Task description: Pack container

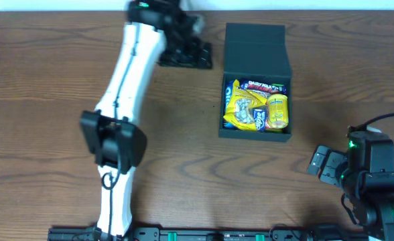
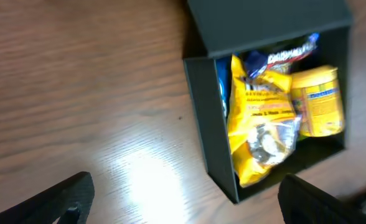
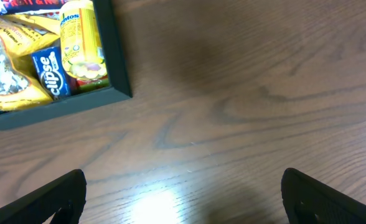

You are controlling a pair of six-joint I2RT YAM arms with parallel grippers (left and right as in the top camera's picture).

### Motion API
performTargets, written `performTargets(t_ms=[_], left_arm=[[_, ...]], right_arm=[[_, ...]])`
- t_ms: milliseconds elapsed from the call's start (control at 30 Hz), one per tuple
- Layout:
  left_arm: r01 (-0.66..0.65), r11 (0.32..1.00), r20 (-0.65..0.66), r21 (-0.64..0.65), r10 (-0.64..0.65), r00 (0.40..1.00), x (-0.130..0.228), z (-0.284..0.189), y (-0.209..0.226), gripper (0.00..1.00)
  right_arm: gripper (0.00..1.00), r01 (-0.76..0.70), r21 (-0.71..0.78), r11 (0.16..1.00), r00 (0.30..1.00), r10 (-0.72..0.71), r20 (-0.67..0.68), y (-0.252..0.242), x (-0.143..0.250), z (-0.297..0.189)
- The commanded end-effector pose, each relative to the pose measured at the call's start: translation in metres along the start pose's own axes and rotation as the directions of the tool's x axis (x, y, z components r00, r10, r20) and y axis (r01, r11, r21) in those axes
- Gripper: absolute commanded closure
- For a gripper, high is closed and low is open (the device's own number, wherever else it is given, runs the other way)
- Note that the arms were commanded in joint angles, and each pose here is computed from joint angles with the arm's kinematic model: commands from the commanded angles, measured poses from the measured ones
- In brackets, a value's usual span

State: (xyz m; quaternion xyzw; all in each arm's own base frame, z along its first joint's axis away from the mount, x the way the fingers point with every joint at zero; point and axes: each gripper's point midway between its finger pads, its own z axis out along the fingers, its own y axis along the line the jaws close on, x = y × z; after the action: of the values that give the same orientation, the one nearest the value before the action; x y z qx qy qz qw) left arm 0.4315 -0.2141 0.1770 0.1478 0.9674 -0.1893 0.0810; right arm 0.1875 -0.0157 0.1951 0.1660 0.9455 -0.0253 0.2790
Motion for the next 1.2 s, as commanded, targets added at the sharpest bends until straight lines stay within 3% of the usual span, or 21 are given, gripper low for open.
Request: performTargets(t_ms=[0,100,733,1167], left_arm=[[-0.002,0.985,-0.006,-0.171,0.001,1.0,0.003,0.014,-0.003,0.05],[0.038,0.969,0.009,-0.244,-0.036,0.999,0.005,0.023,-0.013,0.05],[0.062,0.948,-0.061,-0.313,-0.086,0.994,0.036,0.099,-0.005,0.05],[0.08,0.925,-0.029,-0.373,-0.098,0.995,0.039,0.105,-0.011,0.05]], right_arm=[[0.01,-0.013,0.035,0.999,1.0,0.012,0.008,-0.007,-0.001,0.001],[0.01,-0.011,0.038,0.999,1.0,0.011,0.004,-0.008,0.001,0.001],[0.01,-0.009,0.042,0.999,1.0,0.009,-0.008,-0.009,0.003,0.001],[0.01,-0.009,0.042,0.999,1.0,0.009,-0.008,-0.009,0.003,0.001]])
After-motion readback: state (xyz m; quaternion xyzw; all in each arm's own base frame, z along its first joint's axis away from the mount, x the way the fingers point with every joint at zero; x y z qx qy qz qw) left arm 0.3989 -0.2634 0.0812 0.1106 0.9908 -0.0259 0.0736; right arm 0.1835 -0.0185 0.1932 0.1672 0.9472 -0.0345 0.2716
